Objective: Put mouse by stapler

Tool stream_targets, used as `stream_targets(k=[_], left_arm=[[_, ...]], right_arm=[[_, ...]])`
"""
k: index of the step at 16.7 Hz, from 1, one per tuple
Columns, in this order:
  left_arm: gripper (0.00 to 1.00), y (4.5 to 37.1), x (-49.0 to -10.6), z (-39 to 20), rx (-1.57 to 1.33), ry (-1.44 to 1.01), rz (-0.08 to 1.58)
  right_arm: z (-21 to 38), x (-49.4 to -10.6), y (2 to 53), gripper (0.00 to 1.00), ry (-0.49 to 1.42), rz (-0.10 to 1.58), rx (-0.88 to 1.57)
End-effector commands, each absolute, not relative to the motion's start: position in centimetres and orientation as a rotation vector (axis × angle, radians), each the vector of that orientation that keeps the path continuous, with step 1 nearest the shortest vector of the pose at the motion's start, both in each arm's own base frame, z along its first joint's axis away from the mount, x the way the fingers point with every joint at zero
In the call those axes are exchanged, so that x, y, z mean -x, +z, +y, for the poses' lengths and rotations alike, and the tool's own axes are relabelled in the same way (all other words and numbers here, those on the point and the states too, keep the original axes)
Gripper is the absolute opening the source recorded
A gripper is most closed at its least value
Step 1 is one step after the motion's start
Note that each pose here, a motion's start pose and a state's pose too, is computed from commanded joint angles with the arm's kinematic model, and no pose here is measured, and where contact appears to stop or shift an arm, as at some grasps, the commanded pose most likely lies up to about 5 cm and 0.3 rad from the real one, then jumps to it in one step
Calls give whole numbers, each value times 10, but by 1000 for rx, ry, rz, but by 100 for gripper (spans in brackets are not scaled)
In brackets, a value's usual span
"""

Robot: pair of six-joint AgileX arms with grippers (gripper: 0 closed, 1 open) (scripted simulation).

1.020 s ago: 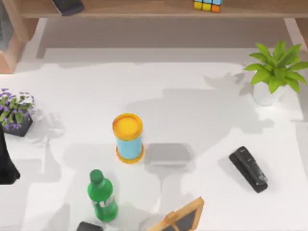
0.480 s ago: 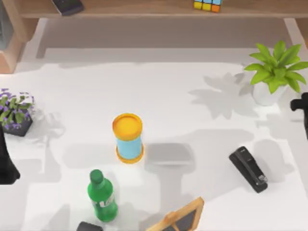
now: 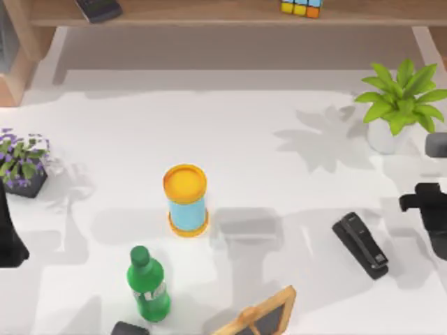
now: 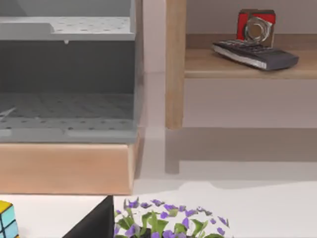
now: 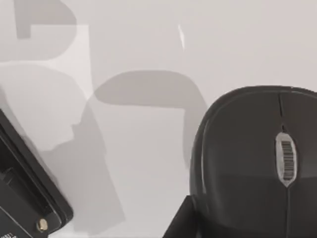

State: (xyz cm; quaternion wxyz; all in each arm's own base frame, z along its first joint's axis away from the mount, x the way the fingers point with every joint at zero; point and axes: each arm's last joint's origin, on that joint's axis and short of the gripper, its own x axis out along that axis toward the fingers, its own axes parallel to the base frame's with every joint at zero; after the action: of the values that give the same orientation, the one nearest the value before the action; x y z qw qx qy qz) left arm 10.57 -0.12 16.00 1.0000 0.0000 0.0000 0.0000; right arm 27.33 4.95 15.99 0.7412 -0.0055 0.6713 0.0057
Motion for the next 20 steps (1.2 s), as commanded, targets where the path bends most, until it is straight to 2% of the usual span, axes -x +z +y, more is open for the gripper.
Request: stream_targets(k=[20], left_arm=[[100, 160, -106, -1, 0, 0, 0]], right_arm=[[50, -280, 173, 0, 22, 1384, -3]])
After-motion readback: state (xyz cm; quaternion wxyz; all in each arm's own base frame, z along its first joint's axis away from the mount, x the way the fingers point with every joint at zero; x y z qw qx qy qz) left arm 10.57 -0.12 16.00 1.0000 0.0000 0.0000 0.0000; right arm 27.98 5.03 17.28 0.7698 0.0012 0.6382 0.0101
